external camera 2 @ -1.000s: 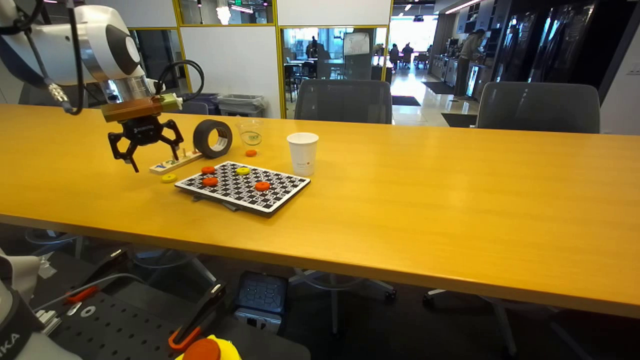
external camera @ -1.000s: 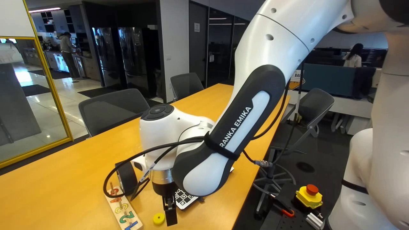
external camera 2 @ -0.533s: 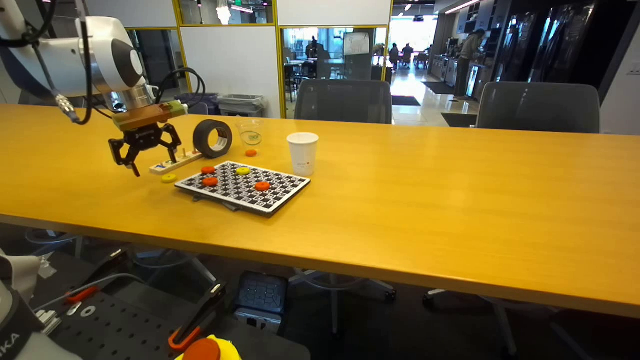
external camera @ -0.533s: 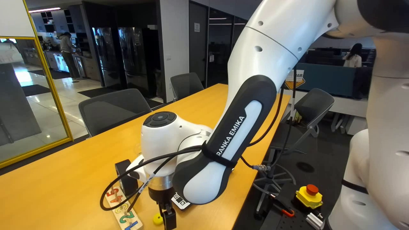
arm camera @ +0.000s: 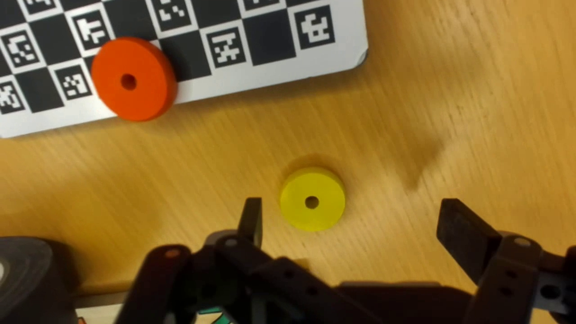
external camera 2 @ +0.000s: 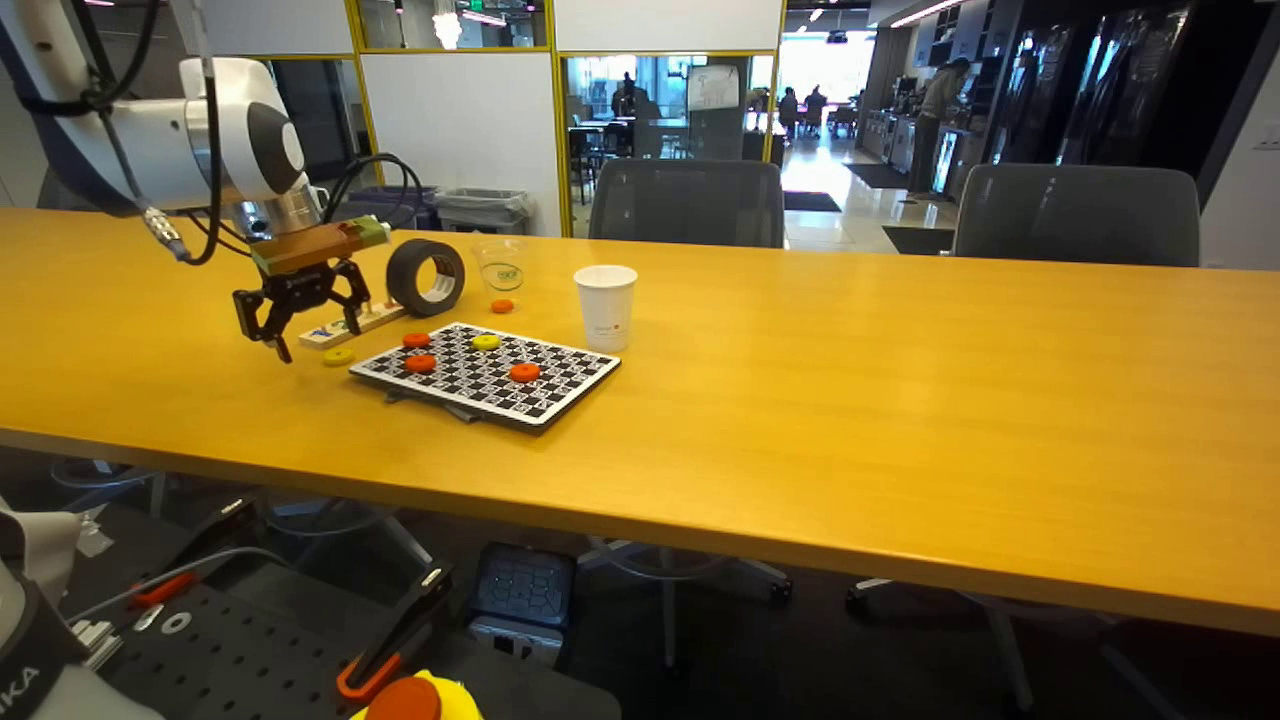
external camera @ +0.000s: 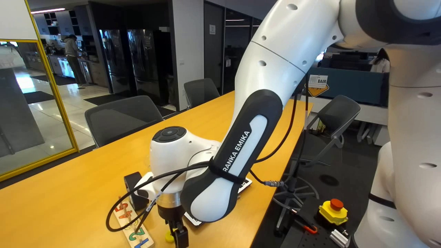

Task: Place the rings inside the clear cup

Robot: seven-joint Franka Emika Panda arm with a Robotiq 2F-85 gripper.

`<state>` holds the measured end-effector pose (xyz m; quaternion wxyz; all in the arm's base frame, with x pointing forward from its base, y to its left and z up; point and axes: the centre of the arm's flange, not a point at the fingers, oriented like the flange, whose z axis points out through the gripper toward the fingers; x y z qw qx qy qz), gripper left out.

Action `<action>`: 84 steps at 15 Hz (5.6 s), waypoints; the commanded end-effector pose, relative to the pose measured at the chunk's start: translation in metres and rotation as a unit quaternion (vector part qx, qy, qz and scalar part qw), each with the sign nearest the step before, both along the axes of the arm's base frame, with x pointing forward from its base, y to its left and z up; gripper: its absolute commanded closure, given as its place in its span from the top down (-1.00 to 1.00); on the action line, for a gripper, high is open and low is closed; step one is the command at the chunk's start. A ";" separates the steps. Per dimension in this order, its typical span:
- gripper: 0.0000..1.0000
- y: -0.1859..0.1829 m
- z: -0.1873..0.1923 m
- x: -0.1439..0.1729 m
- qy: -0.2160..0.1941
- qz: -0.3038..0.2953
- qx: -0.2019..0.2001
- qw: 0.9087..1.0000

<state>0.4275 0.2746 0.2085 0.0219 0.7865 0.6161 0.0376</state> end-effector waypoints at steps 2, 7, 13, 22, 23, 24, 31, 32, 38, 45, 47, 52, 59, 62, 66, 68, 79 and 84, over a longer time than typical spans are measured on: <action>1.00 0.006 0.001 0.021 -0.003 0.017 0.005 1.000; 1.00 0.002 -0.006 0.027 0.011 0.020 0.004 1.000; 1.00 -0.003 -0.010 0.031 0.013 0.015 0.002 1.000; 1.00 -0.004 -0.014 0.035 0.023 0.010 -0.004 1.000; 1.00 -0.004 -0.014 0.035 0.024 0.010 -0.004 1.000; 1.00 -0.004 -0.015 0.036 0.025 0.010 -0.004 1.000; -0.28 -0.002 -0.015 0.038 0.022 0.014 0.000 1.000; -0.45 -0.001 -0.014 0.038 0.021 0.014 0.000 1.000; -0.57 -0.011 0.004 0.039 0.027 -0.003 -0.006 1.000; -0.57 -0.062 0.078 0.067 0.000 -0.065 -0.021 0.998; -0.57 -0.083 0.099 0.081 -0.016 -0.090 -0.023 0.996; -0.57 -0.149 0.136 0.125 -0.042 -0.166 -0.019 0.985; -0.57 -0.236 0.142 0.184 -0.045 -0.254 -0.017 0.966; -0.57 -0.258 0.137 0.206 -0.035 -0.275 -0.018 0.961; -0.57 -0.278 0.123 0.221 -0.016 -0.302 -0.017 0.953; -0.58 -0.286 0.118 0.224 -0.012 -0.313 -0.020 0.950; 0.37 -0.313 0.116 0.223 -0.002 -0.344 -0.026 0.938; 0.99 -0.308 0.120 0.205 0.001 -0.371 -0.029 0.928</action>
